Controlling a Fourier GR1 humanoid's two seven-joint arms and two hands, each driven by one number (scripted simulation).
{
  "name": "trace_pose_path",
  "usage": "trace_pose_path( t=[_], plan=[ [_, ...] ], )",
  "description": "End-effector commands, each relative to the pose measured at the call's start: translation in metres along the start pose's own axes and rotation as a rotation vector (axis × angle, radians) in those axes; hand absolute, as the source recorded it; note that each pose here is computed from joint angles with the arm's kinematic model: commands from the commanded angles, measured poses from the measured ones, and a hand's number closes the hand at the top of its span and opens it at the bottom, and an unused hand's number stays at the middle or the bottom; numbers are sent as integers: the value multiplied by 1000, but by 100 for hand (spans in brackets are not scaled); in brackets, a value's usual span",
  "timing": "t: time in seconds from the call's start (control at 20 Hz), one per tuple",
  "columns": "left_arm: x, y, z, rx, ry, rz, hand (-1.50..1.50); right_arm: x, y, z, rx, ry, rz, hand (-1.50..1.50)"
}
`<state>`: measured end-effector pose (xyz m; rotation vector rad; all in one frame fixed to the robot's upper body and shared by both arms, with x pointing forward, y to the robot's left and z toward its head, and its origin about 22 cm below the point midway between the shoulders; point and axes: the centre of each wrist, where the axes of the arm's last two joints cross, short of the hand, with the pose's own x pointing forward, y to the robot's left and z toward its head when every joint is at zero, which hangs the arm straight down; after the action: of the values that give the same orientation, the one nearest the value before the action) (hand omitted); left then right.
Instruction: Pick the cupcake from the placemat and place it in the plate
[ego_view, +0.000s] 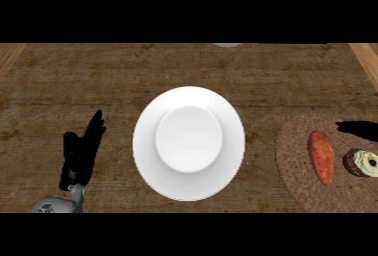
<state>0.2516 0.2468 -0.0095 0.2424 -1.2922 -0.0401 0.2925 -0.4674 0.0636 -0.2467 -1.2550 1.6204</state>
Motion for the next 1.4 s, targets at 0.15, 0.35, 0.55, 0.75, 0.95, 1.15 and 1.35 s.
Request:
trace_pose_path(
  t=[0.15, 0.35, 0.55, 0.75, 0.95, 1.15, 1.35],
  plan=[
    [-5, 1, -7, 15, 31, 4, 0, -3, 28, -4, 61, -55, -53, -150],
    [3, 5, -3, -2, 9, -9, 0, -5, 11, -25, 49, -43, -49, -150],
    [-3, -2, 3, 9, 9, 16, 0, 2, 23, -37, 36, -128, 35, 150],
    [-1, -8, 11, -6, 12, 3, 0, -2, 11, -25, -14, -128, 63, 150],
    [-6, 5, -6, -4, 19, -3, 0, 1, 13, -33, -109, -91, 67, 150],
    [-3, 3, 1, -1, 14, -5, 0, 111, 47, -172, -162, -191, 20, 150],
    [-5, -1, 0, -13, 27, -9, 0, 161, 47, -210, -254, -187, -21, 150]
  ],
)
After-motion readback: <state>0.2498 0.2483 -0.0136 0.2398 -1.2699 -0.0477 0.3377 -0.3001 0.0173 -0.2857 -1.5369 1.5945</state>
